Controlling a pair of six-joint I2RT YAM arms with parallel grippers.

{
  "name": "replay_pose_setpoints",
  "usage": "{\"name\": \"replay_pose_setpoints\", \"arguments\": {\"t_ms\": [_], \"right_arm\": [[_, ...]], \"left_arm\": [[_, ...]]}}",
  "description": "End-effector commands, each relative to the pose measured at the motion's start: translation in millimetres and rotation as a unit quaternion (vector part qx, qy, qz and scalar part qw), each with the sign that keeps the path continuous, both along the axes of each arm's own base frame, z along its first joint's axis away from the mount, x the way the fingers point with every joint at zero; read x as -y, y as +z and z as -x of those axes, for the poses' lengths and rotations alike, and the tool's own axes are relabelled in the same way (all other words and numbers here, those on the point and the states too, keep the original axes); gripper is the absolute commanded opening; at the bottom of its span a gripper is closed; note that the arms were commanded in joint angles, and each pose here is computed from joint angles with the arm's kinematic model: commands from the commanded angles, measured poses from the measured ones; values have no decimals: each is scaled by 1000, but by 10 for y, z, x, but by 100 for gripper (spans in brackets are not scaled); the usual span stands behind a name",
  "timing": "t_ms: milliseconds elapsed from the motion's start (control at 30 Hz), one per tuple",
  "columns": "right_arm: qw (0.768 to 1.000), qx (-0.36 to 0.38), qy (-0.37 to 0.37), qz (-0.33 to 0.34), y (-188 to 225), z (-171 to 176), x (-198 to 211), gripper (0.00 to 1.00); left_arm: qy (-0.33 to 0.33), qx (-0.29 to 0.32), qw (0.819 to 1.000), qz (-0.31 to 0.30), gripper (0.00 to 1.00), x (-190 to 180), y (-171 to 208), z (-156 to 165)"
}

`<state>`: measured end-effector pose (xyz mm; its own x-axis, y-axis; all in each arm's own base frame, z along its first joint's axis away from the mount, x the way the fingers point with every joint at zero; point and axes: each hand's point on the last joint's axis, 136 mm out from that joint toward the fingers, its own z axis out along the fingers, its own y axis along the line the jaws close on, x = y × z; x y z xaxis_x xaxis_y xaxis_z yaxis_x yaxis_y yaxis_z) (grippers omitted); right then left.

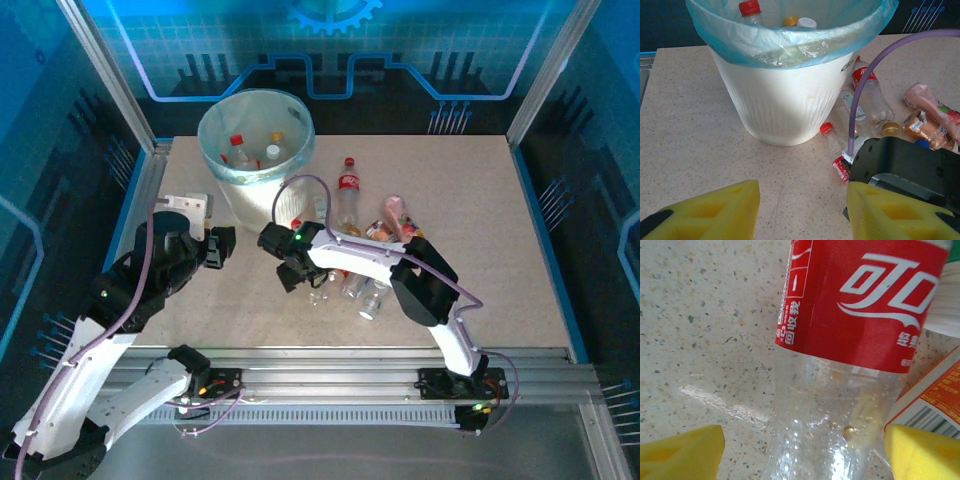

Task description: Put the plastic bottles in the bin

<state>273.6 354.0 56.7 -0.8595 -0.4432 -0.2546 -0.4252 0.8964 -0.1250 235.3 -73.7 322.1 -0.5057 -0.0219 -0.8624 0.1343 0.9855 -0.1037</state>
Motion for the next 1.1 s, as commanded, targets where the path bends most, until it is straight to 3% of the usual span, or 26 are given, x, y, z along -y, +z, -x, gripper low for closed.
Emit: {"name": "replay_pose_setpoints", "arguments": {"t_ms": [0, 200, 400, 733, 1067], "right_arm": [[1000, 2, -7, 7, -98, -84, -3, 79], [1000, -5, -5, 3, -151, -61, -44, 69], [1000, 7, 4, -26, 95, 41, -115, 62], [994, -6, 45, -104, 555, 722, -137, 57], [984, 37, 57, -168, 1088, 1098, 310, 56]], "left_arm": [[1, 4, 1000, 0, 51, -12, -8, 1], [-3, 11, 1000, 2, 51, -29, 124, 56], [-8, 28, 999, 17, 52, -37, 314, 126], [-43, 46, 995, 75, 54, 98, 752, 248], [-91, 27, 984, 153, 54, 438, 815, 155]]}}
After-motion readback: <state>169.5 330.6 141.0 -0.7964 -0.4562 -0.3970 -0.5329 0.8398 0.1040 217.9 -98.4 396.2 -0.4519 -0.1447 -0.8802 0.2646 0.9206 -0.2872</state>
